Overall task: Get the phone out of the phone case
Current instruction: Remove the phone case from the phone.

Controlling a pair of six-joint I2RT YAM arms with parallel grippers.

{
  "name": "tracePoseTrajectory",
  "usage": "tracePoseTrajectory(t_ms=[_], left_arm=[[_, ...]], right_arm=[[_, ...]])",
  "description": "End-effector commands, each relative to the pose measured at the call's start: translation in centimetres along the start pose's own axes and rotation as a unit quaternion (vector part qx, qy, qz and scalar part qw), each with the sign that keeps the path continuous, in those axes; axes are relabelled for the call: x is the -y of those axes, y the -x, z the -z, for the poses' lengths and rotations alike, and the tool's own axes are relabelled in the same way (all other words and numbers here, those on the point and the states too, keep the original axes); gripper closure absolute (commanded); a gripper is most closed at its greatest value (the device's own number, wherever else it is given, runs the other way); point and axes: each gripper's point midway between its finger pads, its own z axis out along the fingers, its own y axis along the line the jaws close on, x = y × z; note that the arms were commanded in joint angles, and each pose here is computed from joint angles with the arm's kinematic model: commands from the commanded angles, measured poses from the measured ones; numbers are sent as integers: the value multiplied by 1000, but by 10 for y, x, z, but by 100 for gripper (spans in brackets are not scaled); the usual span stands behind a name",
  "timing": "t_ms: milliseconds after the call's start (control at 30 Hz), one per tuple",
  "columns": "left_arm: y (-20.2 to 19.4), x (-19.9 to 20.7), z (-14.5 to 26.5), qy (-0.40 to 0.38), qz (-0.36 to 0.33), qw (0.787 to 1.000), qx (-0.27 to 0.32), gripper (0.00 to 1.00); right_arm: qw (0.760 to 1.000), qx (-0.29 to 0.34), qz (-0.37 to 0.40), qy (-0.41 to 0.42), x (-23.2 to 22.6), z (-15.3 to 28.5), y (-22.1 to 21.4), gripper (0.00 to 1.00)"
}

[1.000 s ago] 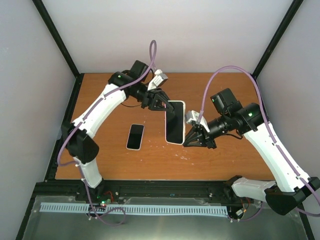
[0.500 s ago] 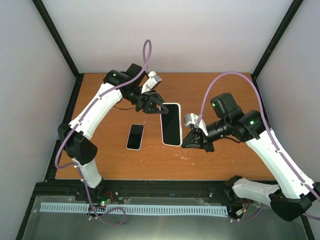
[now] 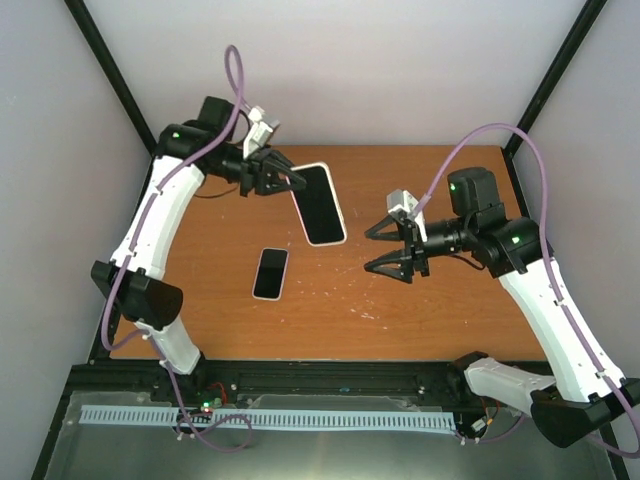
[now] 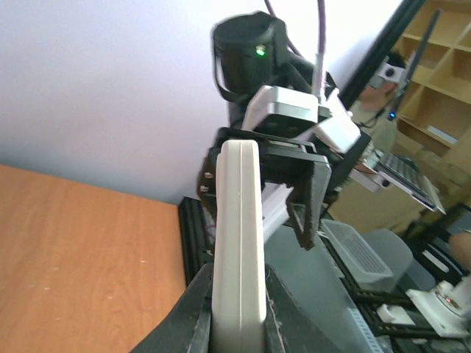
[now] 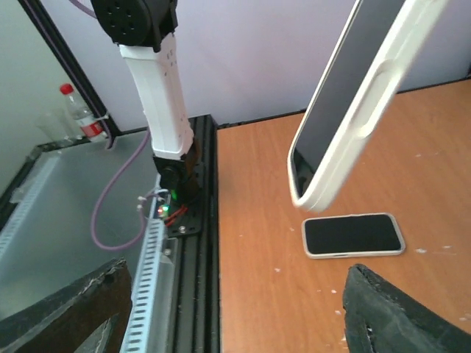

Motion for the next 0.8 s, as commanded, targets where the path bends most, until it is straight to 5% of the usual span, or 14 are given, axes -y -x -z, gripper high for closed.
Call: tracePoseTrajectory(t_ms=[0, 33, 67, 133, 200, 367, 600, 667, 767], left_arm=[[48, 36, 31, -110, -1, 989, 94, 100], [45, 32, 30, -85, 3, 994, 69, 100], [39, -10, 21, 68, 17, 997, 20, 100], [39, -60, 48, 358, 8, 933, 40, 100], [53, -44, 78, 417, -33, 907, 52, 100], [54, 12, 48, 260, -40, 958, 113, 100], [13, 53, 84, 213, -10, 887, 409, 100], [6, 60, 82, 180, -6, 889, 420, 100], [-2, 59, 78, 148, 11, 896, 419, 100]], right_arm=[[998, 14, -9, -59, 19, 8, 16, 20], [997, 10, -17, -78, 28, 8, 13, 19], [996, 6, -19, -85, 32, 8, 10, 18], [996, -1, -27, -91, 39, 6, 4, 18], [995, -7, -35, -94, 44, 3, 0, 19], [990, 12, -46, -130, 64, 3, 0, 19], [983, 139, -87, -84, 75, 23, 34, 27], [980, 156, -114, -42, 75, 20, 40, 34], [974, 173, -146, -25, 82, 16, 41, 33]])
